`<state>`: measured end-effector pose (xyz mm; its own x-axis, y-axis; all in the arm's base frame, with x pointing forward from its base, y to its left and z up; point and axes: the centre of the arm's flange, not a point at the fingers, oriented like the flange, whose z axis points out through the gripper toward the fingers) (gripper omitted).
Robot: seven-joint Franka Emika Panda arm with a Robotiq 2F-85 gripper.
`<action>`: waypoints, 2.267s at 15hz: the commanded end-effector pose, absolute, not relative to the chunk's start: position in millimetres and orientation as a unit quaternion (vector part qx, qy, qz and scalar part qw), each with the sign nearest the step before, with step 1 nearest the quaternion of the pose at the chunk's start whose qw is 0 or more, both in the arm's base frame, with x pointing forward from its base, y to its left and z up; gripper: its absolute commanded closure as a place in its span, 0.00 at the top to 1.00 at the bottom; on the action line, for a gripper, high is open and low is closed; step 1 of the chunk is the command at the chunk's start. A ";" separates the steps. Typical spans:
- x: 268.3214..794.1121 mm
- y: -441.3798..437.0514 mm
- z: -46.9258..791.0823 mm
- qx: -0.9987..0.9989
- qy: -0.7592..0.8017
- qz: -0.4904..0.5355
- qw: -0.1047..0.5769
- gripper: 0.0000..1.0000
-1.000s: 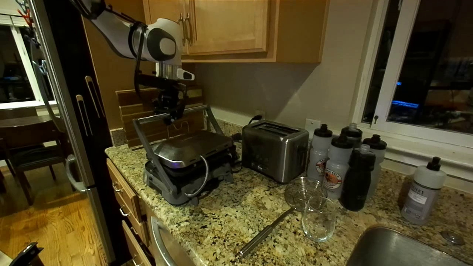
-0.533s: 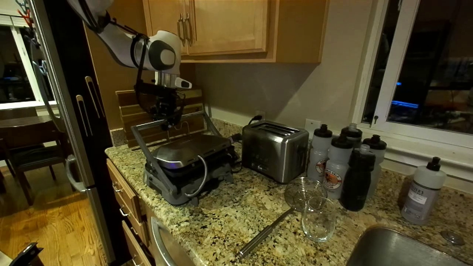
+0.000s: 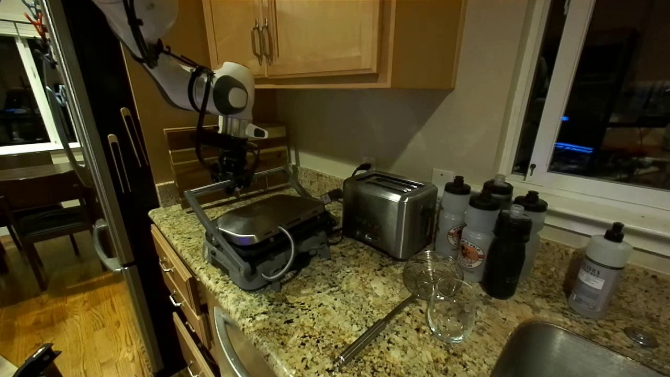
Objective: Close the toaster.
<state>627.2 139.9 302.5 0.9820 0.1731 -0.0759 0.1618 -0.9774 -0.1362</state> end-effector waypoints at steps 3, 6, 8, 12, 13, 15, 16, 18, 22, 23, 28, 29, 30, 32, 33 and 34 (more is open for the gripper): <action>638.8 160.1 310.2 -0.992 -0.106 0.034 0.055 0.04; 640.9 159.6 308.2 -0.992 -0.109 0.032 0.055 0.04; 641.1 157.8 308.3 -0.992 -0.110 0.029 0.055 0.04; 640.9 153.8 309.4 -0.991 -0.112 0.036 0.062 0.35; 640.4 153.3 310.0 -0.991 -0.113 0.035 0.061 0.36; 638.7 152.4 315.7 -0.990 -0.120 0.042 0.056 0.47; 637.0 151.6 321.4 -0.991 -0.118 0.045 0.055 0.55; 635.0 150.1 333.1 -0.991 -0.116 0.045 0.054 0.67; 634.9 148.6 364.0 -0.992 -0.112 0.029 0.041 0.92; 633.9 147.4 372.7 -0.992 -0.115 0.026 0.039 0.97; 604.7 123.0 429.4 -0.992 -0.118 0.036 0.012 1.00; 596.7 114.7 439.8 -0.993 -0.114 0.040 0.005 1.00; 587.6 104.5 449.7 -0.994 -0.102 0.039 0.001 1.00; 573.6 86.7 465.3 -0.996 -0.083 0.035 0.002 1.00; 568.6 79.1 471.2 -0.997 -0.077 0.033 0.004 1.00; 562.9 70.9 475.4 -0.997 -0.065 0.032 0.009 1.00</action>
<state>601.6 96.0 459.9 0.9801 0.1889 -0.0604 0.1877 -0.9819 -0.0257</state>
